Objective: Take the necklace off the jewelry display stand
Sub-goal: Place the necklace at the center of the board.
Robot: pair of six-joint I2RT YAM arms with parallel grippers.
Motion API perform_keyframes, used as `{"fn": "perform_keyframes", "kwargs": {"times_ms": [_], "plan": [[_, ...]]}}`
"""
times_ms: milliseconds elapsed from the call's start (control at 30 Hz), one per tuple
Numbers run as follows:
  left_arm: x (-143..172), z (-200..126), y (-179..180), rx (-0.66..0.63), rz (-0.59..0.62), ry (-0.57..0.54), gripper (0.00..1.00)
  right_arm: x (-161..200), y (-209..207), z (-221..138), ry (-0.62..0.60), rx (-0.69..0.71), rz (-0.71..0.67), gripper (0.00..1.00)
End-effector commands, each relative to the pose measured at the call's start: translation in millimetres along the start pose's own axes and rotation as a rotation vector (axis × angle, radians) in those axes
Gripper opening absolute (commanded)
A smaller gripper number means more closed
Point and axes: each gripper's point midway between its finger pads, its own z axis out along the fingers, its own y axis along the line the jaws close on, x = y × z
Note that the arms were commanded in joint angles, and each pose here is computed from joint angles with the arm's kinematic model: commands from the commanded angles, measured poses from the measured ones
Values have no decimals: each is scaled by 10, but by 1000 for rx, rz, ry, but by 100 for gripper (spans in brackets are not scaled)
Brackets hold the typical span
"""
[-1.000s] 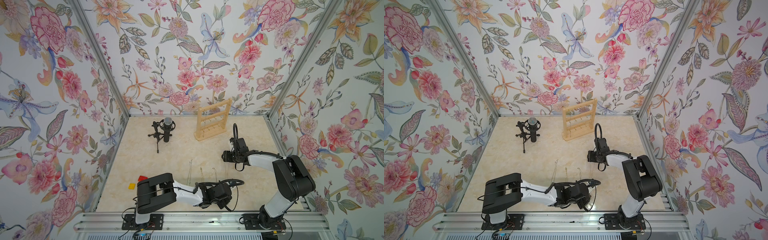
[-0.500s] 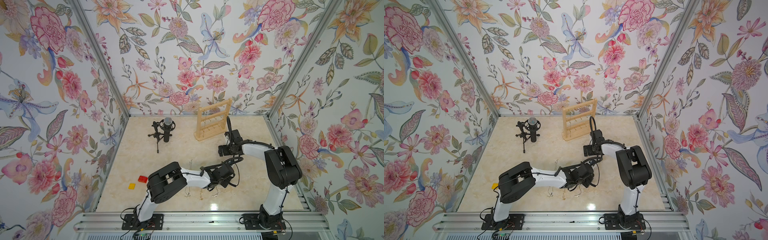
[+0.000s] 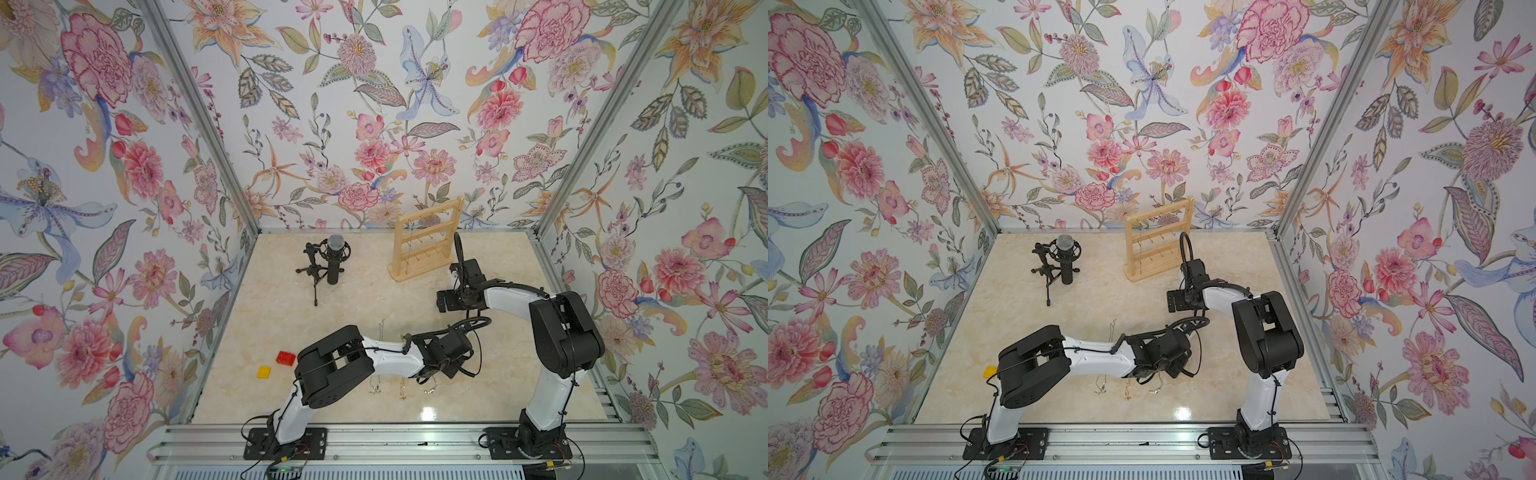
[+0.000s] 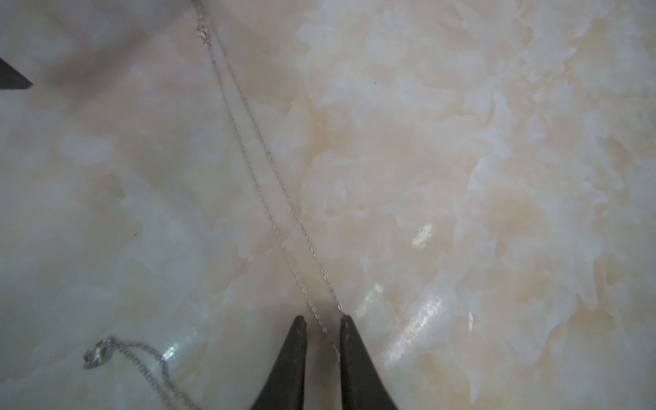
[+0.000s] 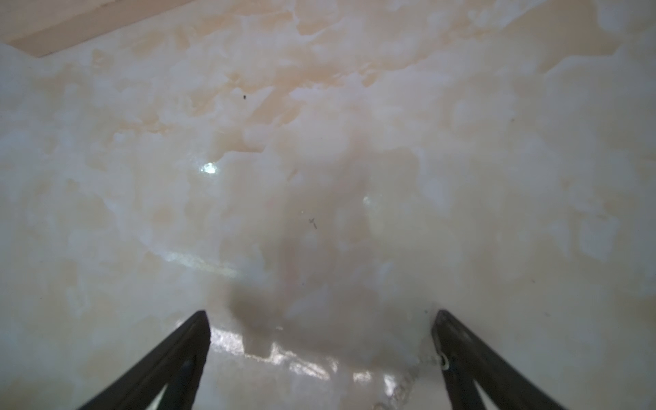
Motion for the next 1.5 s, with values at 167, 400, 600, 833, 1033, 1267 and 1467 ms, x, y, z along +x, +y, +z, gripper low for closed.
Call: {"fn": "perform_keyframes", "kwargs": {"times_ms": [167, 400, 600, 833, 1033, 1267, 1467], "plan": [[307, 53, 87, -12, -15, 103, 17, 239, -44, 104, 102, 53, -99, 100], [311, 54, 87, -8, -16, 105, 16, 162, -27, 102, 102, 70, -145, 100], [328, 60, 92, -5, -21, 106, 11, 33, 22, 40, 76, 87, -172, 100], [344, 49, 112, -2, -33, 105, 8, -9, 24, 47, 80, 85, -171, 100], [343, 48, 116, -2, -34, 105, 5, -11, 24, 39, 83, 83, -170, 100], [184, -9, 106, -11, -6, 83, 12, 46, 19, 54, 97, 76, -168, 100], [-363, -217, 412, -127, -35, -30, 20, 81, 3, 68, 106, 75, -167, 100]]}}
